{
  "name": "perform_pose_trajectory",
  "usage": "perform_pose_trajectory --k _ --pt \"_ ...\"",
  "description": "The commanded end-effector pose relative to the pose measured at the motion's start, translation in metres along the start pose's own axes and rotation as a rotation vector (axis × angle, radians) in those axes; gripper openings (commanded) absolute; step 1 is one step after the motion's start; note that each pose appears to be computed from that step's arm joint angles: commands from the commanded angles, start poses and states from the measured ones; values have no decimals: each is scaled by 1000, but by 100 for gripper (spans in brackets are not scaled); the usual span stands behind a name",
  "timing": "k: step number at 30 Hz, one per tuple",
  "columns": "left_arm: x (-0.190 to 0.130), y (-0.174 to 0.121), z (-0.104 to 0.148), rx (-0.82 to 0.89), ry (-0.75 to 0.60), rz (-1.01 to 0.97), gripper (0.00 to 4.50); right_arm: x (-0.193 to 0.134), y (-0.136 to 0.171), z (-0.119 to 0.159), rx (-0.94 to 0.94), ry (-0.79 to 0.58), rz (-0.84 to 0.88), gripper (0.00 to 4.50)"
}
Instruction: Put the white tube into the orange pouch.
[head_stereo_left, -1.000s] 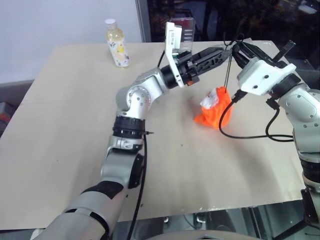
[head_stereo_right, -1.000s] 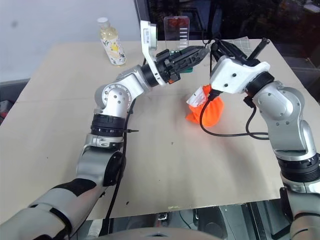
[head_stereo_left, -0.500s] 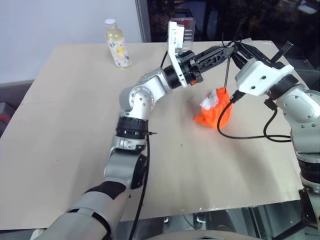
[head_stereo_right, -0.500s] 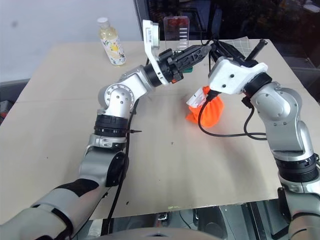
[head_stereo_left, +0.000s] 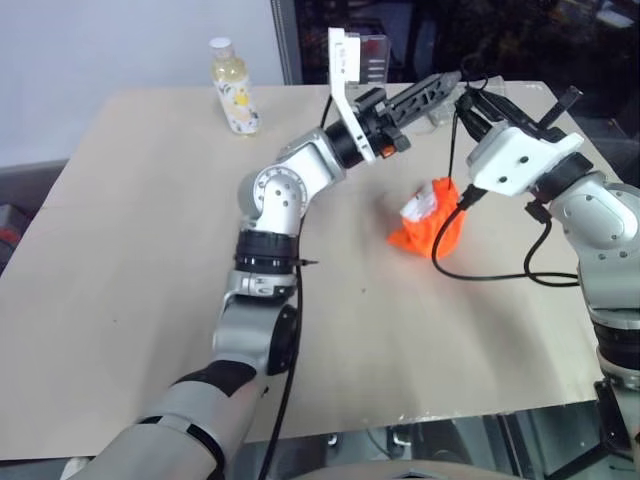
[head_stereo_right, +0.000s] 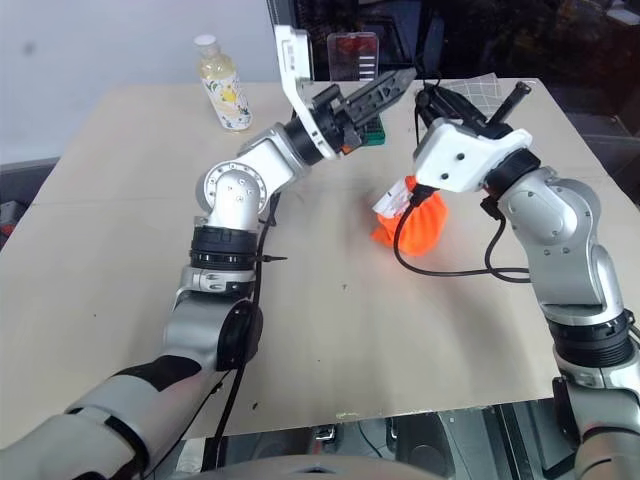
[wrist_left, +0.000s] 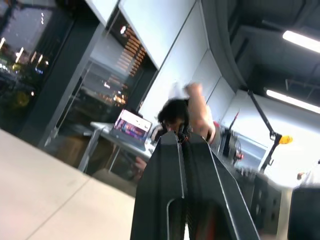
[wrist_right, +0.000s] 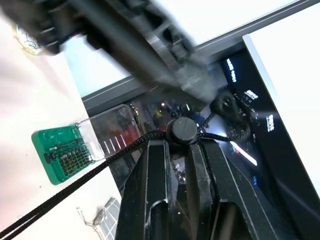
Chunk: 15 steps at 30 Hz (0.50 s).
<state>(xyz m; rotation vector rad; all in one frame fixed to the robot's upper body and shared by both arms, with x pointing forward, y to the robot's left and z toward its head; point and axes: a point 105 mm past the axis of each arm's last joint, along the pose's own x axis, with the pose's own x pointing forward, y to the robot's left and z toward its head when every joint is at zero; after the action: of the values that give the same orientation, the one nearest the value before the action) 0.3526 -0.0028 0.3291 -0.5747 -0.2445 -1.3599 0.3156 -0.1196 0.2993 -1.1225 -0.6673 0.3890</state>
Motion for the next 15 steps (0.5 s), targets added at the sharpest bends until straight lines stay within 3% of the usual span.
perform_pose_trajectory --k 1,10,14,15 --pt "11 -15 24 12 -64 -59 8 -2 -6 12 -30 -37 -22 0" --pt "2 -14 3 -33 26 -69 8 -2 -6 13 -27 -35 -27 0" --pt "-6 -6 -2 -3 49 -15 165 -3 -6 13 -28 -34 -29 0" --pt "-9 -5 -4 1 52 -11 165 -3 -6 13 -28 -33 -29 0"
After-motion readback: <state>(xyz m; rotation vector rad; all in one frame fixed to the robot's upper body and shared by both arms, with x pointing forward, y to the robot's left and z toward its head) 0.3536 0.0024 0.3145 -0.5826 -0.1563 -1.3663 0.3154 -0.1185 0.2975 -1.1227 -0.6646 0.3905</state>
